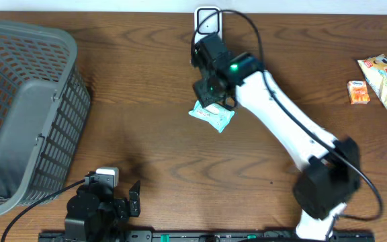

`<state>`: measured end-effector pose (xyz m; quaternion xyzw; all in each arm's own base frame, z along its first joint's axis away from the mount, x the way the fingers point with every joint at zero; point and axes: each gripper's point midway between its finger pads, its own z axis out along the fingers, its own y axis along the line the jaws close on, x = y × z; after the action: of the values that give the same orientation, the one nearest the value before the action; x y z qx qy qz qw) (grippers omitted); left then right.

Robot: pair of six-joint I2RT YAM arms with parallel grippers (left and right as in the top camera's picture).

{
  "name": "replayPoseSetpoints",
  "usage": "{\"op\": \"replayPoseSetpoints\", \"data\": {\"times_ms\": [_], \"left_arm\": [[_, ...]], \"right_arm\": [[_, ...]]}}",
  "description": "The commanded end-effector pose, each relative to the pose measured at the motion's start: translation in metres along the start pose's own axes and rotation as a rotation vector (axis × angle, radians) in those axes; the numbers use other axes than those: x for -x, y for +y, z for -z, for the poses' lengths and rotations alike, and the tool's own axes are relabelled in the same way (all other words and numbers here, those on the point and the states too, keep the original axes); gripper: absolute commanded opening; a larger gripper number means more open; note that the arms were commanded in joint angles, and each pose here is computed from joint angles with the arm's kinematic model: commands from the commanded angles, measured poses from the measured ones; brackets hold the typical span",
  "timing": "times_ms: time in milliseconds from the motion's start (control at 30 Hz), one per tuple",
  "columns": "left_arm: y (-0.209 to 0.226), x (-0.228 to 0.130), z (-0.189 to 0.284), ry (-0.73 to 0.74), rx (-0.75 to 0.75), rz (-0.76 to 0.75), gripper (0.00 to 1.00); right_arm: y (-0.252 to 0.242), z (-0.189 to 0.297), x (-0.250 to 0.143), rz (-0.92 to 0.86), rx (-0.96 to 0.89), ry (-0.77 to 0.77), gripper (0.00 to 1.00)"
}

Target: Scan the item barcode

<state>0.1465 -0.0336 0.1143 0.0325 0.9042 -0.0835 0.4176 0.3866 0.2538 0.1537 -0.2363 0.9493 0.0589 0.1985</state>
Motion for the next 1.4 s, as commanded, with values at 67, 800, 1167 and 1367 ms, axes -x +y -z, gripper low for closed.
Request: {"op": "replayPoseSetpoints", "data": {"times_ms": [67, 800, 1167, 1367], "left_arm": [[-0.003, 0.001, 0.001, -0.001, -0.016, -0.008, 0.98], [-0.003, 0.001, 0.001, -0.001, -0.016, -0.008, 0.98], [-0.003, 0.001, 0.001, -0.001, -0.016, -0.008, 0.98], [-0.003, 0.001, 0.001, -0.001, -0.016, -0.008, 0.98]], "right_arm": [[0.012, -0.026, -0.019, 0.113, -0.067, 0.062, 0.65], [-0.007, -0.113, -0.062, 0.255, -0.581, 0.161, 0.41], [-0.005, -0.122, -0.081, 0.269, -0.589, 0.191, 0.46], [-0.007, -0.108, -0.072, 0.284, -0.636, 0.165, 0.47]]}}
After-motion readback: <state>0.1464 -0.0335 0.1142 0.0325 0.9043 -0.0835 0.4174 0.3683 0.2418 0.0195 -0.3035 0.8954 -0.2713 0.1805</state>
